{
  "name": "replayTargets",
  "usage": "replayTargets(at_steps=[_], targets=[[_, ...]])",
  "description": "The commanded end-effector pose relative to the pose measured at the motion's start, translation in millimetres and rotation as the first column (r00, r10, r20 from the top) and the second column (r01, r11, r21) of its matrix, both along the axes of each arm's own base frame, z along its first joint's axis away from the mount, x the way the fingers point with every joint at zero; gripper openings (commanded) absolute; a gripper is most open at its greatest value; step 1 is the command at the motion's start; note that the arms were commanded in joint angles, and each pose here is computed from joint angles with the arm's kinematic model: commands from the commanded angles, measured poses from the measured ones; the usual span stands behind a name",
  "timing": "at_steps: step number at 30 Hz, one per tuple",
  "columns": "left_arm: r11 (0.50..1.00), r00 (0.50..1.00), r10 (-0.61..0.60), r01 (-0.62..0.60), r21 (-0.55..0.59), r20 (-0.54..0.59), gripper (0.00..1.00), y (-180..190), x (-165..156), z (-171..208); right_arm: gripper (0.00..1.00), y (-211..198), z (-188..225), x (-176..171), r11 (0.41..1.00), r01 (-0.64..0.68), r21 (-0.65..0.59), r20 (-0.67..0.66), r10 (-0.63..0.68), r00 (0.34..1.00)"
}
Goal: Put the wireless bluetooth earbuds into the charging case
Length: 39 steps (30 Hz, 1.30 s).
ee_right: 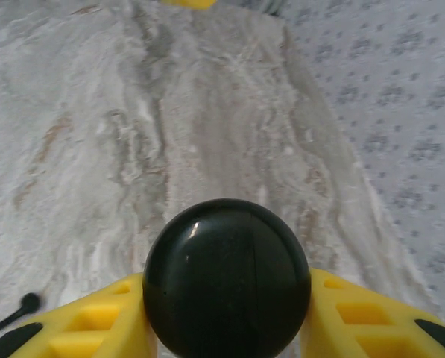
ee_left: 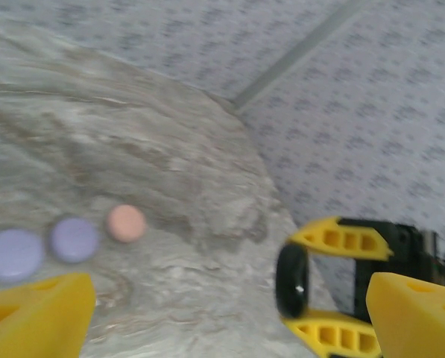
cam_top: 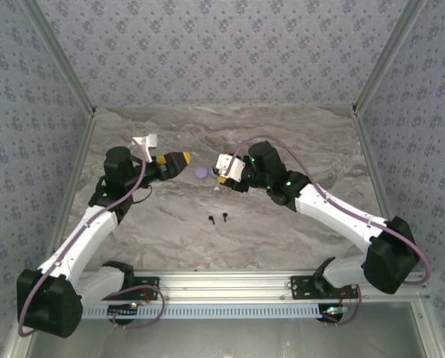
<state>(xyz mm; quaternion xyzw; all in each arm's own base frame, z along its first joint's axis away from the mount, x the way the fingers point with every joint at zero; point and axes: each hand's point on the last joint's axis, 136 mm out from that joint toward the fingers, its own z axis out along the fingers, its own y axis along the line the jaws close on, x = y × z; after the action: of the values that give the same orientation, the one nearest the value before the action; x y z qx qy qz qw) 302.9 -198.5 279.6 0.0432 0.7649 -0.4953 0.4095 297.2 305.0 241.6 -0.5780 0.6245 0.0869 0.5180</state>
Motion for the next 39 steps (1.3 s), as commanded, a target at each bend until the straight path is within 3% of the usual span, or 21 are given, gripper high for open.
replayTargets(at_steps=[1,8,18,32,36,39], targets=[[0.985,0.983,-0.154,0.161,-0.063,0.102,0.93,-30.0,-14.2,37.4,0.45,-10.8,19.4,8.2,0.998,0.055,0.020,0.086,-0.056,0.995],[0.949,0.945,-0.305,0.313,-0.047,0.119,0.88,-72.6,-28.7,44.1,0.46,-12.6,43.9,5.4,0.996,0.053,0.075,0.146,-0.063,0.987],[0.924,0.922,-0.376,0.380,-0.036,0.092,0.74,-99.7,-29.4,32.1,0.46,-7.3,48.3,-3.6,0.996,0.020,0.087,0.157,-0.034,0.987],[0.909,0.909,-0.412,0.415,-0.038,0.067,0.28,-111.9,-26.3,20.8,0.48,-6.4,44.2,-2.3,0.994,0.039,0.100,0.140,-0.053,0.989],[0.905,0.905,-0.420,0.423,-0.037,0.065,0.21,-113.1,-27.1,19.6,0.49,-6.7,45.7,-1.4,0.993,0.043,0.109,0.136,-0.058,0.989],[0.905,0.904,-0.421,0.424,-0.035,0.072,0.17,-112.9,-27.5,20.9,0.57,-9.3,47.4,-1.7,0.991,0.050,0.123,0.106,-0.063,0.992]])
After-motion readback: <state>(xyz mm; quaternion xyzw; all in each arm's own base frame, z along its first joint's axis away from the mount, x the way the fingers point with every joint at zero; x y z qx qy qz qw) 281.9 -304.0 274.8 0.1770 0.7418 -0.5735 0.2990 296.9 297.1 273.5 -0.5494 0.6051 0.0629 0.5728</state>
